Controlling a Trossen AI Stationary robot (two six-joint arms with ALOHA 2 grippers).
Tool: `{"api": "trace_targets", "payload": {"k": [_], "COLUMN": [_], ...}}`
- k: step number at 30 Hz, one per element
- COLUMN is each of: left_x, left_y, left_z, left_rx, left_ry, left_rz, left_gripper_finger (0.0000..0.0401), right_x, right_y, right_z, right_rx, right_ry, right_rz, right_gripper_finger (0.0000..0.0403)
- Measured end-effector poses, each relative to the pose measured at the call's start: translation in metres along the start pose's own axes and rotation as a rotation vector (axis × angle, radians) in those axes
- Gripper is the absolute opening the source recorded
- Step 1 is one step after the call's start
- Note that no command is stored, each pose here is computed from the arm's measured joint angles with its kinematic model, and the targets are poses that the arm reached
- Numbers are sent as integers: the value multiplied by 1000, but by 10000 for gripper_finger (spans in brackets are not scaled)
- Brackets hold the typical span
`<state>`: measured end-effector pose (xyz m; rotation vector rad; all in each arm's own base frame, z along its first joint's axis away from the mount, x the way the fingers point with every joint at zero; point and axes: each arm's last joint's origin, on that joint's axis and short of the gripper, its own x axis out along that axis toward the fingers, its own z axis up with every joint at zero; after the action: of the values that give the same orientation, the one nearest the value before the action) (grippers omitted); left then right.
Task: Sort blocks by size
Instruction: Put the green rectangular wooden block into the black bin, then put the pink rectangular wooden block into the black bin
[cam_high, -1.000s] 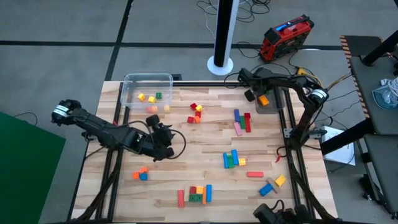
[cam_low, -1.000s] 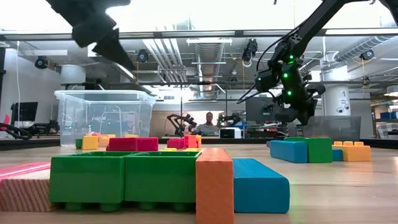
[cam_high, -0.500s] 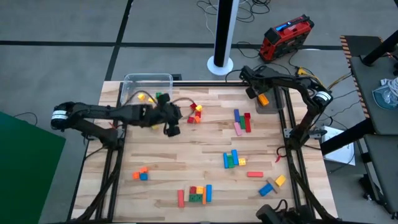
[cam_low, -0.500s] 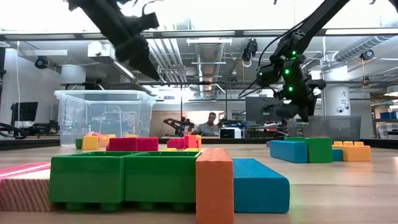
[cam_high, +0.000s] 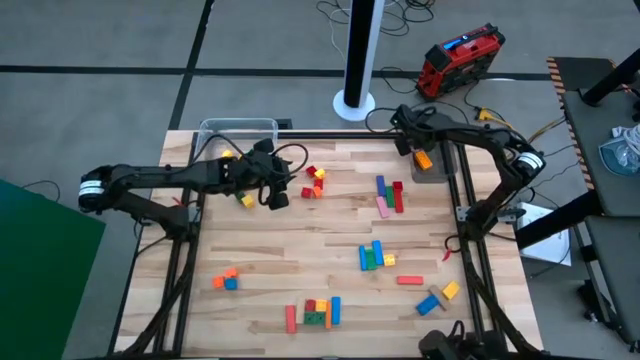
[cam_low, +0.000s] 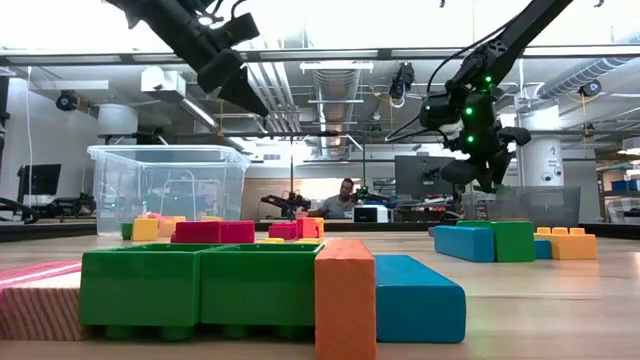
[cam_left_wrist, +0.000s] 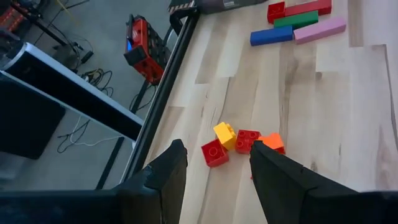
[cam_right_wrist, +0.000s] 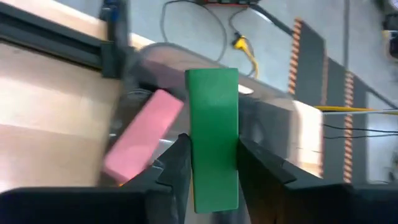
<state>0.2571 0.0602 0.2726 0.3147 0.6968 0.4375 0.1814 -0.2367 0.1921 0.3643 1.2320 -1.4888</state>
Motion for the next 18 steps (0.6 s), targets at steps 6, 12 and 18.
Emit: {"api": "trace_targets", "payload": {"k": [6, 12, 18], "left_x": [0, 0, -1], "left_y": [0, 0, -4], "left_z": [0, -2, -8], "left_rx": [1, -8, -57], "left_ry": [4, 17, 80], "left_rz": [1, -2, -21], "left_gripper_finger": [154, 154, 154], "right_x": [4, 1, -14], "right_y": [3, 6, 23], "right_z": [-1, -1, -5], "right_rx": [27, 33, -13], "right_ry": [-12, -10, -50], "right_rz": [39, 86, 159], "right_gripper_finger": [161, 192, 190]}}
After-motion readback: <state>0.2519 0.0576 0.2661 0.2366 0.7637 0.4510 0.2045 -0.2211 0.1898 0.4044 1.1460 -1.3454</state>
